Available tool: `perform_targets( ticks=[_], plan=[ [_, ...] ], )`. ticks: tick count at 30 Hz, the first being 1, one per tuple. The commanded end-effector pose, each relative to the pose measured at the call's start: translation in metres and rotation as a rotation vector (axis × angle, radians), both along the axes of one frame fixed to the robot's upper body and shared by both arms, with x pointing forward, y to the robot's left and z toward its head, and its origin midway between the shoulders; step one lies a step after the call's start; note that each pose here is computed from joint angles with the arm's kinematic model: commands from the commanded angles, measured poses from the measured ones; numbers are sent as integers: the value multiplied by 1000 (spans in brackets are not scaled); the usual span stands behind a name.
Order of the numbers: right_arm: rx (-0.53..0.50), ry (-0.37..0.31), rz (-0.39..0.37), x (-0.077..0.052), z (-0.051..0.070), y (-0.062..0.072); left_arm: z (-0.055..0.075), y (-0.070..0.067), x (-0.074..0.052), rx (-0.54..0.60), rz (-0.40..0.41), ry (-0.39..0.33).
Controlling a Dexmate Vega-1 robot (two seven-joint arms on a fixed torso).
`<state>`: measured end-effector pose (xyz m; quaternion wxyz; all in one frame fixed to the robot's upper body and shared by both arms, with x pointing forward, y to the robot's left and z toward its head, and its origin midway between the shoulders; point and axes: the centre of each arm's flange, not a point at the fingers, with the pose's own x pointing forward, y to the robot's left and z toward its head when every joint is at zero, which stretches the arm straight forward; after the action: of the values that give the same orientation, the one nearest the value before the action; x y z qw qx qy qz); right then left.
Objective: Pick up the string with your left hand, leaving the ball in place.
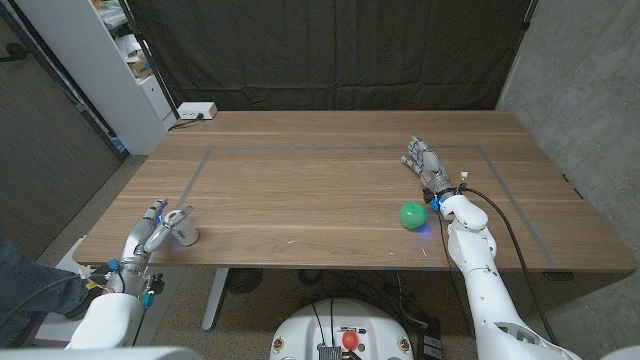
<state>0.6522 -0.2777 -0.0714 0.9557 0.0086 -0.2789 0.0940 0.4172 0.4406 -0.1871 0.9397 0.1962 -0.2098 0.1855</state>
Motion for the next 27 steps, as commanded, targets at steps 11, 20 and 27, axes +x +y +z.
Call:
perform_targets(
  ticks=[11,20,27],
  plan=[
    [13,1,7,-1,-7,-3,0,-5,-2,9,-2,15],
    [22,5,7,2,-9,-2,1,-5,-1,29,25,38],
    [26,12,10,6,-12,-2,-1,-3,-2,34,59,60]
  ],
)
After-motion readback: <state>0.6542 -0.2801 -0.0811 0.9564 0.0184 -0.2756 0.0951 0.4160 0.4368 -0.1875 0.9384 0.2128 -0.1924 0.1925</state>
